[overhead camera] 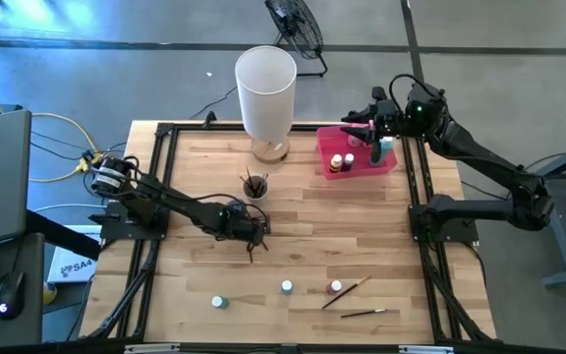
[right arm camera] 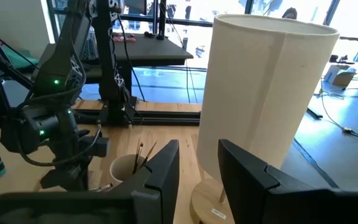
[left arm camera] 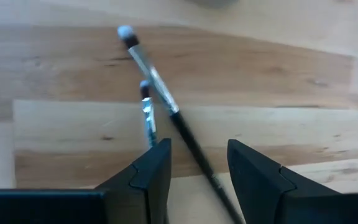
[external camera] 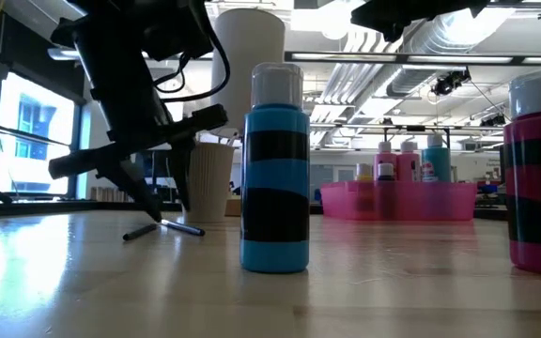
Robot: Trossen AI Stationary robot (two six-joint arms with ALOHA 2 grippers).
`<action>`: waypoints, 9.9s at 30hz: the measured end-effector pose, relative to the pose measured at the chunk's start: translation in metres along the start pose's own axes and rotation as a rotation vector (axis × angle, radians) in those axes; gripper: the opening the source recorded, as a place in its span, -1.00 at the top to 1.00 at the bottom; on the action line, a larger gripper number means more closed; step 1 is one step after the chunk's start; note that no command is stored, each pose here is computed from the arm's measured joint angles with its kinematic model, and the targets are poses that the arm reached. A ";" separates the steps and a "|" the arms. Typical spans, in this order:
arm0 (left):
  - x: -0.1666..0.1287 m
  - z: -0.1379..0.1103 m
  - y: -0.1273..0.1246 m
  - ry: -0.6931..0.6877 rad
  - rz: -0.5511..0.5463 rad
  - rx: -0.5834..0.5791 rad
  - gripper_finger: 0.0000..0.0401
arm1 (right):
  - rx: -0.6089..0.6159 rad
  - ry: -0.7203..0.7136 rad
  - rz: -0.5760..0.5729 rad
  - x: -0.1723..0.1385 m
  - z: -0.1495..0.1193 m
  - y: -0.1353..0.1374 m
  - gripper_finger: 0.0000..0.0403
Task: Pick & Place Paint Supplies
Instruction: Put the silver eyeshadow brush into the white cup
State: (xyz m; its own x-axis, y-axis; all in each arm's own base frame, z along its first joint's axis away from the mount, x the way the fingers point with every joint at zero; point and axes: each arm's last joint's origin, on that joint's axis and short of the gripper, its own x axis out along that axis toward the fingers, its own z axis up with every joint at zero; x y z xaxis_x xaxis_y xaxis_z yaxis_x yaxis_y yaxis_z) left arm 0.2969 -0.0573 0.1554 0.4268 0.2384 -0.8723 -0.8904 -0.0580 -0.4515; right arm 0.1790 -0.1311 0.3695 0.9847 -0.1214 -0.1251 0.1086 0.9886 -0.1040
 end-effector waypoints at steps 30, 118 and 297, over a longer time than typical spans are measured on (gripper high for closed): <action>-0.001 0.002 -0.001 -0.079 -0.025 -0.074 0.23 | -0.001 0.000 0.000 0.000 0.000 0.000 0.48; 0.002 0.037 -0.009 0.000 0.208 -0.093 0.70 | -0.014 0.033 -0.047 0.000 -0.003 -0.001 0.48; -0.175 0.106 -0.024 -0.678 -0.309 0.475 1.00 | 0.115 0.064 -0.123 0.000 -0.005 -0.003 0.48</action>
State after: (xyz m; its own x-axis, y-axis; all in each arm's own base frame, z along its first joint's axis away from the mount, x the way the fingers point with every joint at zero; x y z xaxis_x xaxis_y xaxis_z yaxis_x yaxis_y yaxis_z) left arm 0.2268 0.0055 0.3384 0.6082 0.7091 -0.3567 -0.7865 0.4776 -0.3916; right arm 0.1777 -0.1341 0.3645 0.9528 -0.2435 -0.1814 0.2459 0.9692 -0.0095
